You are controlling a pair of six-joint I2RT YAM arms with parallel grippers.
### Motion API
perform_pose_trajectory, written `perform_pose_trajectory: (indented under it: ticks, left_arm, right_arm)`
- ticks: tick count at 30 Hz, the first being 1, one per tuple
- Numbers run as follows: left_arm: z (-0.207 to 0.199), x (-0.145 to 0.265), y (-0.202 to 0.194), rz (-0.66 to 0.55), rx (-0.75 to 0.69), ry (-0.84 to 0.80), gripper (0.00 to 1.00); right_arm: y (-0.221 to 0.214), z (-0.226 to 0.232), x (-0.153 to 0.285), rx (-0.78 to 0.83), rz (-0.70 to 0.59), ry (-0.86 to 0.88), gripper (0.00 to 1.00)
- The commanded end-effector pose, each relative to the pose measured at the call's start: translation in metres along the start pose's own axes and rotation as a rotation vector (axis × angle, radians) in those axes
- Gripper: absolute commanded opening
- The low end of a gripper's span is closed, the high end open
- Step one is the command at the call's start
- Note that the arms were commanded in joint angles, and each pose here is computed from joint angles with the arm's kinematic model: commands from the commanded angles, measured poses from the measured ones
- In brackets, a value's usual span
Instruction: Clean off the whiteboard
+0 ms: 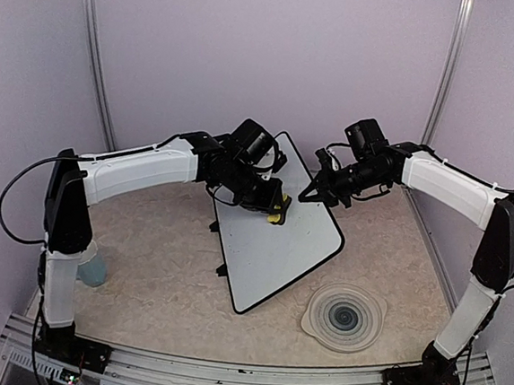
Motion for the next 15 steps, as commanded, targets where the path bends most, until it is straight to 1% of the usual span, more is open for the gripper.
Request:
perform_pose_trajectory:
  ticks: [1, 5, 8, 13, 15]
  left_arm:
    - [0.029, -0.026, 0.024, -0.053, 0.119, -0.005, 0.0]
    - [0.082, -0.04, 0.015, -0.019, 0.235, 0.077, 0.0]
    - [0.122, -0.047, 0.0, 0.003, 0.302, 0.126, 0.0]
    - [0.182, -0.054, -0.035, 0.041, 0.413, 0.179, 0.0]
    - [0.198, -0.057, -0.051, 0.061, 0.451, 0.172, 0.0]
  right_arm:
    - [-0.015, 0.03, -0.013, 0.112, 0.051, 0.121, 0.0]
    - [-0.017, 0.027, -0.013, 0.108, 0.058, 0.107, 0.0]
    - [-0.017, 0.025, -0.013, 0.104, 0.061, 0.103, 0.0]
    - [-0.016, 0.02, -0.012, 0.086, 0.064, 0.106, 0.0]
    - [-0.015, 0.017, -0.011, 0.08, 0.063, 0.108, 0.0]
Point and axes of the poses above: each gripper's point midway between its finger pads, its own x axis back along the fingers, its own z axis along the line the jaws close on, y = z × x, the point moved 4 cm from there along x, back along the fingers, and after that the axes turned 8 degrees about -x, right-handed, at the moved point
